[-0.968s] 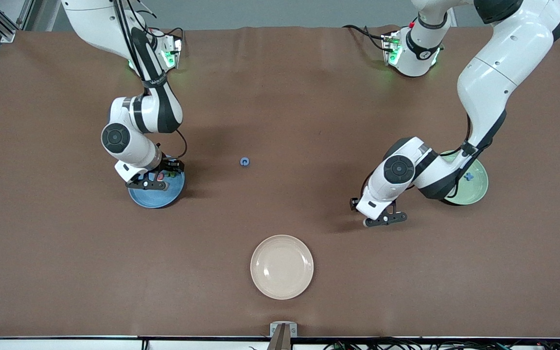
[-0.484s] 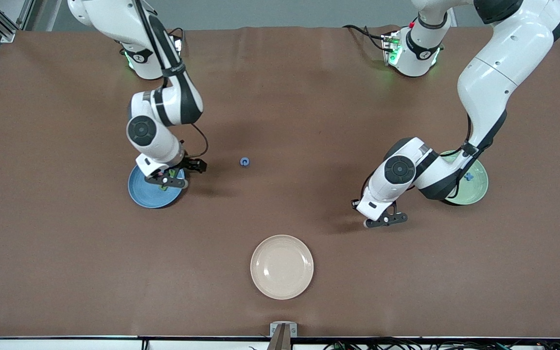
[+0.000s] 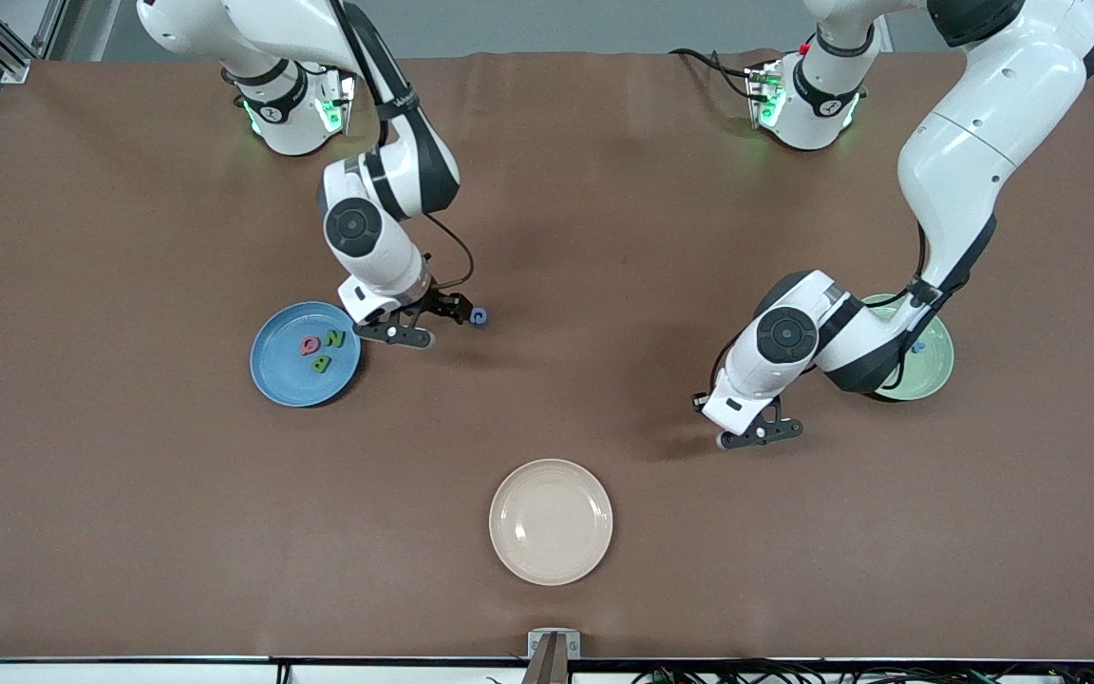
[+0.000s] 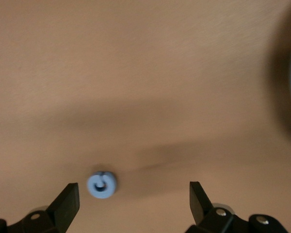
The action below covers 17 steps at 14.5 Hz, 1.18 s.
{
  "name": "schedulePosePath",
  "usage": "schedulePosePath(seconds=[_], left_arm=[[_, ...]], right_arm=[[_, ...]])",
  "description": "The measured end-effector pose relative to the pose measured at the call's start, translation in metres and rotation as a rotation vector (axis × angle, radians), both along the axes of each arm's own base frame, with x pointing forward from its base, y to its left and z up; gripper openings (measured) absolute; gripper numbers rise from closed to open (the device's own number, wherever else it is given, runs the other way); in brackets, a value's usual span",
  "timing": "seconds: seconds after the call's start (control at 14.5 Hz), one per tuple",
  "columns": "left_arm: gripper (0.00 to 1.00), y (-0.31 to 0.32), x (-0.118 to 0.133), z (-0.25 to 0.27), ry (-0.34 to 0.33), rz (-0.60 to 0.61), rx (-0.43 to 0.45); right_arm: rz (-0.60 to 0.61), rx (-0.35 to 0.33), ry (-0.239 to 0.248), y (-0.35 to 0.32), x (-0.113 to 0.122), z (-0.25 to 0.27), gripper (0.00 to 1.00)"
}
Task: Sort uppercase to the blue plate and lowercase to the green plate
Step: 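Grasp the green n with the left gripper while the right gripper grasps c, then place the n on the green plate while the right gripper places c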
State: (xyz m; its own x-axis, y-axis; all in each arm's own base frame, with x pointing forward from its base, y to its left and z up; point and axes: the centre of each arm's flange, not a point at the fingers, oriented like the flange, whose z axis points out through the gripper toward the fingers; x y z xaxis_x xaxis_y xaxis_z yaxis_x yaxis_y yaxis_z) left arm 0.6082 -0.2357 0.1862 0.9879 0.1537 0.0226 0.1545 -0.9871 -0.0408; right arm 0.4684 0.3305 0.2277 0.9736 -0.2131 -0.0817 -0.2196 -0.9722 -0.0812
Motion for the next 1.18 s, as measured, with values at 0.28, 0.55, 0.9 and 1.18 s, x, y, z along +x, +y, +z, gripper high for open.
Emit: schedulePosePath(seconds=[0.28, 0.55, 0.9, 1.18], left_arm=[[0.26, 0.029, 0.003, 0.034, 0.057, -0.067, 0.035], [0.26, 0.100, -0.005, 0.062, 0.145, -0.137, 0.001], [0.26, 0.188, -0.025, 0.057, 0.191, -0.249, -0.027], [0.26, 0.243, -0.037, 0.045, 0.210, -0.320, -0.004]], right_arm=[[-0.013, -0.039, -0.035, 0.027, -0.015, -0.035, 1.00], [-0.007, -0.065, -0.059, 0.049, -0.026, -0.056, 1.00], [0.005, -0.066, -0.078, 0.056, -0.029, -0.059, 0.85], [-0.005, -0.058, -0.083, 0.061, -0.027, -0.054, 0.41]])
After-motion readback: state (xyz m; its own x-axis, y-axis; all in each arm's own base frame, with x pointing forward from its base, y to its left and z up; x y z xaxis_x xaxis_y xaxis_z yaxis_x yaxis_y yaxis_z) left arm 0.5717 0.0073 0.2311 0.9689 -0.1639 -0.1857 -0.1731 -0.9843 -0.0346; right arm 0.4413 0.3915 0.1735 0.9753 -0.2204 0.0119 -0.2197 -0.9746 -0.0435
